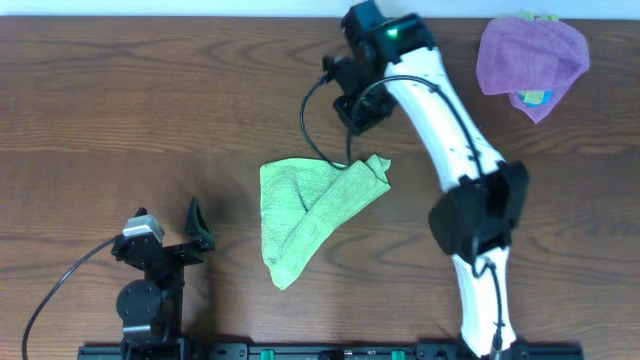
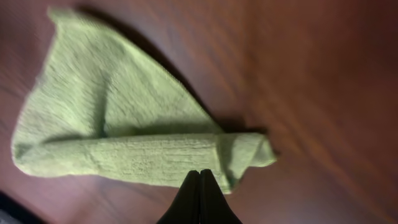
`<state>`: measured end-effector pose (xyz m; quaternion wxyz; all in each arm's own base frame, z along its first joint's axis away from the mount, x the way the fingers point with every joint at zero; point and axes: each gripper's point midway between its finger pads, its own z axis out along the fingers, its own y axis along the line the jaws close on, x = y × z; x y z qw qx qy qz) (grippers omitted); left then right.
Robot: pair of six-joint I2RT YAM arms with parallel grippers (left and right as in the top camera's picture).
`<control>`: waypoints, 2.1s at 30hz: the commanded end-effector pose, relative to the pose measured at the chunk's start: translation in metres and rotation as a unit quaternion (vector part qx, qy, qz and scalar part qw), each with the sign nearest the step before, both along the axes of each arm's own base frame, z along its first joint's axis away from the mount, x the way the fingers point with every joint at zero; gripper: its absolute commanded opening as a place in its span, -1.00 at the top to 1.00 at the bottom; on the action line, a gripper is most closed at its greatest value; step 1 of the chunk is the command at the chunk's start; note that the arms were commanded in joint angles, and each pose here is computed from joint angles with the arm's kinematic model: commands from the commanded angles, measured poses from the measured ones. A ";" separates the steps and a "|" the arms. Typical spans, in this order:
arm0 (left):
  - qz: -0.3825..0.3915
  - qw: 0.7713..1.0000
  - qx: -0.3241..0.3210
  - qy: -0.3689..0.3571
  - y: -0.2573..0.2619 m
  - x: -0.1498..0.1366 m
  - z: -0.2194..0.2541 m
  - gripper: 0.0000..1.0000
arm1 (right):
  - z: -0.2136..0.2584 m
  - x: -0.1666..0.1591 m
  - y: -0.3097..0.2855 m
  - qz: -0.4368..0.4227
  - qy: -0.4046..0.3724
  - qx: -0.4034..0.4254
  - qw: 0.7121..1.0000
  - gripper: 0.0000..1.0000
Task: Fold the cloth
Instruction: 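Release the towel and move the right gripper to its right corner, then pinch the towel corner with the right gripper and pull it flat rightward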
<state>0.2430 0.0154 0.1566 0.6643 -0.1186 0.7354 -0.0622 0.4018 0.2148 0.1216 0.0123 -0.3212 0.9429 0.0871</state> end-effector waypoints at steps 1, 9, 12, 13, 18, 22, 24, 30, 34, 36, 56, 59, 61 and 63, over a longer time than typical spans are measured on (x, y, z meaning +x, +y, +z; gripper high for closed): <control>0.006 1.000 -0.002 0.024 0.002 0.000 -0.021 -0.91 | -0.023 -0.016 0.003 -0.001 0.054 -0.009 0.998 0.97; 0.006 1.000 -0.002 0.024 0.002 0.000 -0.021 -0.91 | 0.047 -0.020 -0.014 -0.015 -0.011 0.016 1.000 0.97; 0.005 1.000 -0.002 0.024 0.001 0.000 -0.021 -0.91 | 0.093 -0.034 -0.026 -0.020 -0.070 0.031 0.997 0.96; 0.006 1.000 -0.002 0.024 0.002 0.000 -0.021 -0.91 | 0.102 -0.038 -0.030 -0.023 -0.085 0.029 0.996 0.96; 0.005 1.000 -0.002 0.024 0.001 0.000 -0.021 -0.91 | 0.099 -0.074 -0.062 -0.060 -0.146 0.023 0.987 0.81; 0.006 1.000 -0.002 0.024 0.002 0.000 -0.021 -0.91 | 0.045 -0.100 -0.065 -0.097 -0.109 0.051 0.988 0.61; 0.006 1.000 -0.002 0.024 0.002 0.000 -0.021 -0.91 | 0.016 -0.114 -0.056 -0.100 -0.069 0.078 0.990 0.60; 0.006 1.000 -0.002 0.024 0.002 0.000 -0.021 -0.91 | -0.025 -0.123 -0.040 -0.101 -0.046 0.131 0.985 0.16; 0.006 1.000 -0.002 0.024 0.002 0.000 -0.021 -0.91 | -0.034 -0.121 -0.030 -0.100 -0.049 0.165 0.980 0.13; 0.005 1.000 -0.002 0.024 0.001 0.000 -0.021 -0.91 | -0.037 -0.114 -0.029 -0.105 -0.055 0.172 0.978 0.12; 0.006 1.000 -0.002 0.024 0.002 0.000 -0.021 -0.91 | -0.087 -0.063 -0.048 -0.157 -0.063 0.182 0.969 0.02; 0.006 1.000 -0.002 0.024 0.002 0.000 -0.021 -0.91 | -0.091 -0.065 -0.041 -0.155 -0.048 0.199 0.967 0.07; 0.005 1.000 -0.002 0.024 0.001 0.000 -0.021 -0.91 | -0.094 -0.065 -0.041 -0.158 -0.046 0.198 0.966 0.08; 0.006 1.000 -0.002 0.024 0.002 0.000 -0.021 -0.91 | -0.096 -0.065 -0.041 -0.159 -0.043 0.197 0.966 0.11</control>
